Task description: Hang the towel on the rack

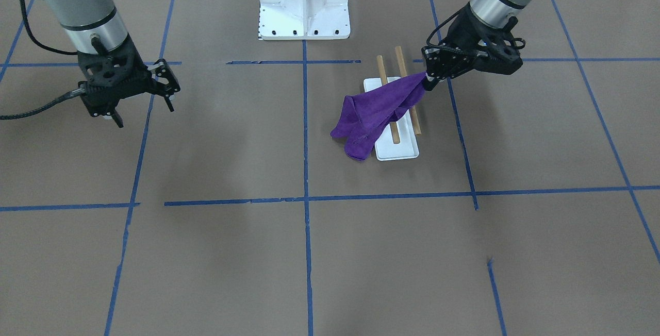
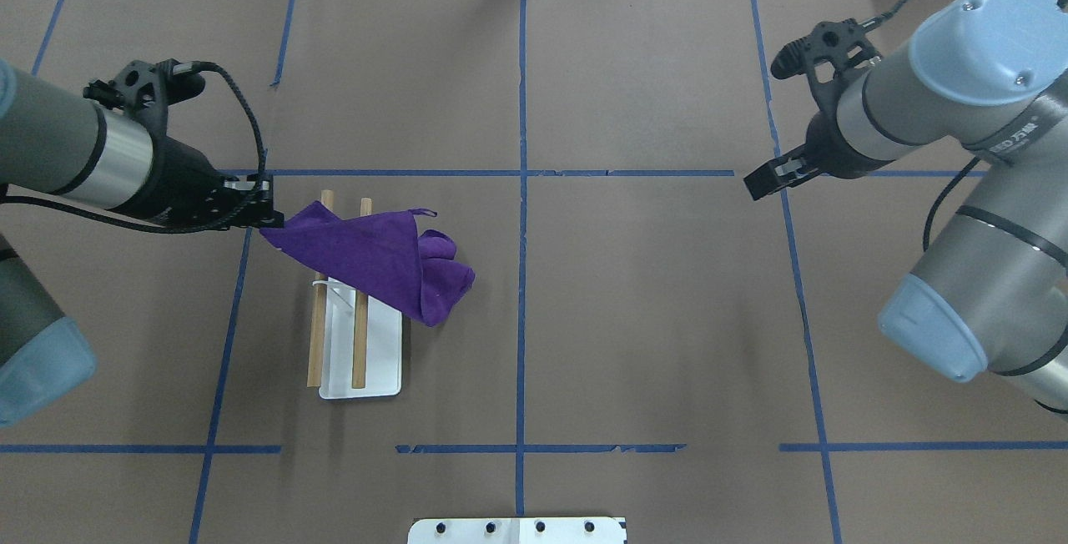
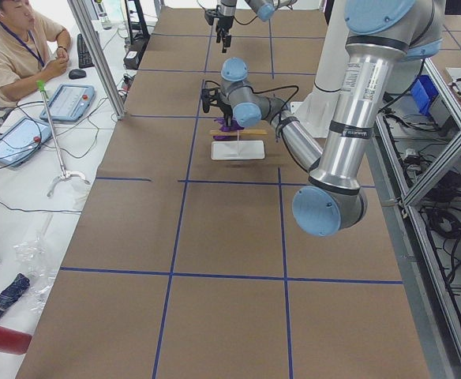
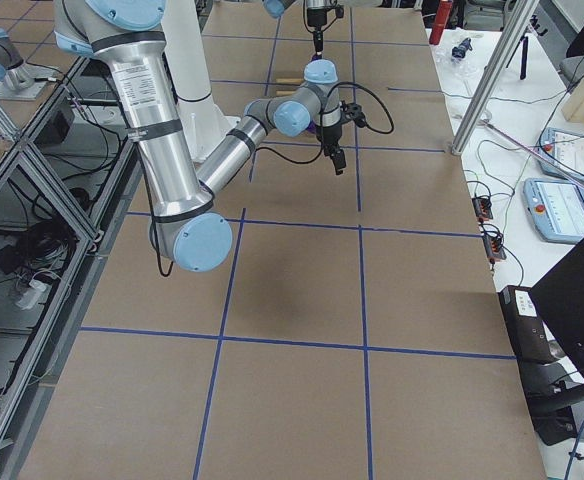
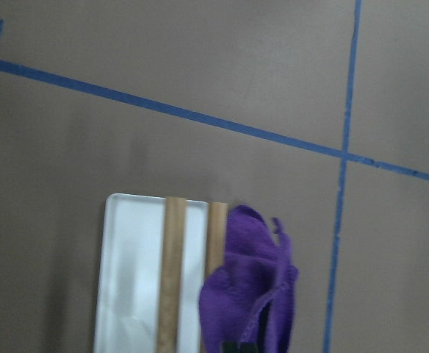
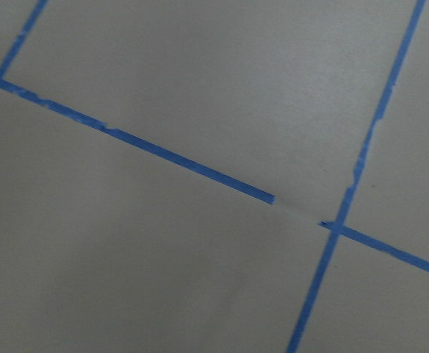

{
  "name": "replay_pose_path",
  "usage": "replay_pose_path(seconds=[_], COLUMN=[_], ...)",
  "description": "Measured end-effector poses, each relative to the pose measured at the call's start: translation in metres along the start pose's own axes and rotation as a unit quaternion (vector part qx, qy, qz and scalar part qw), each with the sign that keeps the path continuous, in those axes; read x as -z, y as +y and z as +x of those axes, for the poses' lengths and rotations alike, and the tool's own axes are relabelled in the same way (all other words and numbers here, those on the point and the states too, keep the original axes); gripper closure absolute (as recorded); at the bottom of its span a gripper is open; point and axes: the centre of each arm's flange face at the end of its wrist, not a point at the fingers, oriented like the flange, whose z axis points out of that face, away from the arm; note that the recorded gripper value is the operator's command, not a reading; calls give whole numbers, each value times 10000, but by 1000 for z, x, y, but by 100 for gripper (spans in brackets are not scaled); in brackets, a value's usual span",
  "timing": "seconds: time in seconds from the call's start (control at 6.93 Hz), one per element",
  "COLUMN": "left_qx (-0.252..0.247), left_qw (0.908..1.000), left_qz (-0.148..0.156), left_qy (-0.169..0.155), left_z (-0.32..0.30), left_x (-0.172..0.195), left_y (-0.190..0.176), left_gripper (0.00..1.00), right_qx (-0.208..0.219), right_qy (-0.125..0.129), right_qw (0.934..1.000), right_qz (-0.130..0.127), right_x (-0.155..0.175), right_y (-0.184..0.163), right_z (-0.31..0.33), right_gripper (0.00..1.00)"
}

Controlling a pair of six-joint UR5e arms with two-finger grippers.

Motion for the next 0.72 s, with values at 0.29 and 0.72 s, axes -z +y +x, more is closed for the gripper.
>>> replay_pose_path(seconds=[0.29,0.72], left_qx=[-445,-768], left_qw=[9984,9958], left_qz=[120,118], left_qy=[-327,-479], left_z=[-54,-76], left_x=[11,7], left_y=[-11,-18], left_gripper=[100,0], right_qx=[48,-12], right_qy=[444,699], right_qw=[9986,9963], right_qz=[-272,-505], right_x=[-15,-16], right_y=[26,51], right_z=[81,153], right_gripper=[0,0])
